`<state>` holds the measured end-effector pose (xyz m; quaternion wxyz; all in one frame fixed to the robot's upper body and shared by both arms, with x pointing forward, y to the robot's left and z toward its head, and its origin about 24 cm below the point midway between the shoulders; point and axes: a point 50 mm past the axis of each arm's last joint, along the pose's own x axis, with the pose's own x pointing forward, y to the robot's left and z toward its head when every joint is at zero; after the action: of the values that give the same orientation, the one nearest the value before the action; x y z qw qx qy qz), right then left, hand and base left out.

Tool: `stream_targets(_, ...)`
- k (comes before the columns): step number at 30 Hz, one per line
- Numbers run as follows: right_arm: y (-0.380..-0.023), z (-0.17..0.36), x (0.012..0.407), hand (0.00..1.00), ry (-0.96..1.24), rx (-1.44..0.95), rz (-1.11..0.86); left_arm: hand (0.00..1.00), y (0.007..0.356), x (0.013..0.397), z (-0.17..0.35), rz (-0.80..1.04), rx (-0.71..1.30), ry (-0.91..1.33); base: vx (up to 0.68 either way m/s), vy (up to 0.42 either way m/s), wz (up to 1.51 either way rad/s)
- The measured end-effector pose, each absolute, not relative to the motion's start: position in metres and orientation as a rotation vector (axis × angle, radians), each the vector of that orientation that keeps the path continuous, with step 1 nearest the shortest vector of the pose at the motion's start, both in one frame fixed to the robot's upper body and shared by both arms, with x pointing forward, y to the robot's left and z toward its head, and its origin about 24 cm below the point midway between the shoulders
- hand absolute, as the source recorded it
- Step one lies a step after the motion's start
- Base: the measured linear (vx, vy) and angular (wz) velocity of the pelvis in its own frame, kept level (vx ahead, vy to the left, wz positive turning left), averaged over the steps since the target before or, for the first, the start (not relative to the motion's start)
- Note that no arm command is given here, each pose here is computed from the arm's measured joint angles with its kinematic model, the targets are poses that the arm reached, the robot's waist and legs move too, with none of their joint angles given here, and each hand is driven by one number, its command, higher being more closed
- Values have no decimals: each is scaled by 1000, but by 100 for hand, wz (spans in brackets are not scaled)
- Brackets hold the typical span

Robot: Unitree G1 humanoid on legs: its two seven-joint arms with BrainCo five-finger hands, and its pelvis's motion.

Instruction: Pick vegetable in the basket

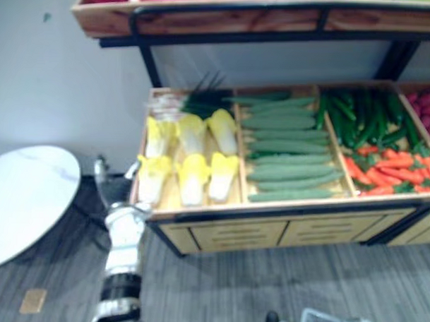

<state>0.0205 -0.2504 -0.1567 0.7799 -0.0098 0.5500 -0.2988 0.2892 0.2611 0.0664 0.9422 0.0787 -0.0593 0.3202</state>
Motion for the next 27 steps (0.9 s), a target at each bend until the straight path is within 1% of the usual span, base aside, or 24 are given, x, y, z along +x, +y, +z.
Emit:
stream_targets(3,-256,-153,38,100,1142,-45,-628,0,257,297,68,646,193,-106,-66,4,-3)
stream_targets(7,-263,-148,66,100,1072,-84,-603,0,247,317,85,634,169,-135,-66,3,-14)
stream_targets(9,-262,-144,84,100,1025,-92,-583,0,243,331,95,633,178,-133,-79,-2,-7)
stream_targets(12,-259,-140,101,100,980,-107,-569,0,242,338,100,641,184,-121,-30,-6,-3)
stream_targets(18,-258,-131,123,100,902,-129,-560,0,247,354,115,669,187,-117,-2,-3,-4)
stream_targets(22,-258,-124,135,100,851,-135,-551,0,241,365,132,658,169,-143,-5,4,-10)
stream_targets(27,-254,-113,157,100,769,-157,-537,0,238,374,126,650,172,-68,-17,9,-16)
